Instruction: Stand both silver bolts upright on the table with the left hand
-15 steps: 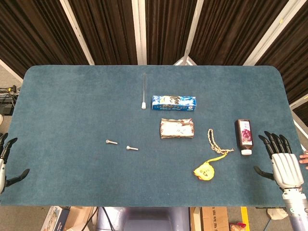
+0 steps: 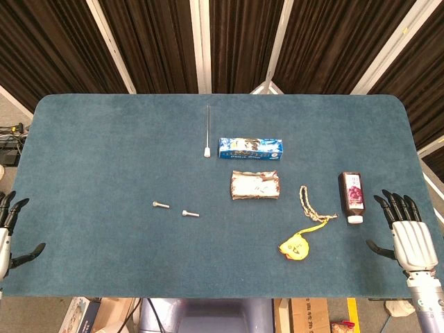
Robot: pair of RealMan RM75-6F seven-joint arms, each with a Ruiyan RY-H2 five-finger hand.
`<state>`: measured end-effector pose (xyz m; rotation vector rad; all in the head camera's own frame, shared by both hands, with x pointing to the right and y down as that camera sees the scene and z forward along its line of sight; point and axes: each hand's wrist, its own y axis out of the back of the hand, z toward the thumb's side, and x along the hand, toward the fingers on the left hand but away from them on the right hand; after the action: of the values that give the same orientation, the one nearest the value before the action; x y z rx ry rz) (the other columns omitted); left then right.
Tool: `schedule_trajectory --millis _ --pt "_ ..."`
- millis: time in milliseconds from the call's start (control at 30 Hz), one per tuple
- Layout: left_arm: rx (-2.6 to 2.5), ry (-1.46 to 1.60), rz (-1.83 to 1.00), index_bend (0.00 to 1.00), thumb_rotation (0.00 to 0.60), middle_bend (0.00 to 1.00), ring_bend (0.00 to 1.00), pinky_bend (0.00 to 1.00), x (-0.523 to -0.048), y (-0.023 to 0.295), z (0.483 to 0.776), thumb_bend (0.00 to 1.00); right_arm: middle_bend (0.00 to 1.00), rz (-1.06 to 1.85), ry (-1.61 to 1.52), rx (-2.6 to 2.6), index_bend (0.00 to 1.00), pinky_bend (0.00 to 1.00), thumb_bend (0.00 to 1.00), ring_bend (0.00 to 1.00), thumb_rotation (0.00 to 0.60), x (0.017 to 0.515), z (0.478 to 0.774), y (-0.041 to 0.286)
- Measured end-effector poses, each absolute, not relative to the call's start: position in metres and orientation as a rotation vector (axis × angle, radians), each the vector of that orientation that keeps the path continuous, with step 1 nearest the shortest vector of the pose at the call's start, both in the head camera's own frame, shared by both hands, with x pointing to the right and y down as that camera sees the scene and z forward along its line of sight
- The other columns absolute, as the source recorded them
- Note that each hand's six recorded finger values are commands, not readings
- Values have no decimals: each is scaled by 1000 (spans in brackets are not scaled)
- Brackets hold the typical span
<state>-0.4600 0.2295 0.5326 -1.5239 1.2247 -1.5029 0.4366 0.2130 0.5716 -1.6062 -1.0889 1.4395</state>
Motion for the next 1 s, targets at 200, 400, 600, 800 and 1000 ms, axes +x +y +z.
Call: schedule_trajectory --millis 200,400,600,800,1000 --pt "-1536 1204 -1491 185 600 0 0 0 -454 228 537 261 91 1458 -1092 -1605 145 0 154 57 600 440 572 213" --pt "-1515 1161 -1492 210 600 5 0 0 -453 220 546 260 91 1455 -1113 -1599 145 0 153 57 600 442 568 213" --pt "-1551 1066 -1493 239 600 12 0 0 -440 189 567 260 91 1461 -1109 -1601 145 0 153 57 600 441 570 213" --pt "-1607 883 -1532 260 600 17 0 0 -404 143 594 261 91 1470 -1100 -1596 145 0 154 57 600 440 573 213" --pt "-1590 720 -1548 281 600 19 0 0 -359 110 616 266 91 1478 -1109 -1588 145 0 154 57 600 442 572 213"
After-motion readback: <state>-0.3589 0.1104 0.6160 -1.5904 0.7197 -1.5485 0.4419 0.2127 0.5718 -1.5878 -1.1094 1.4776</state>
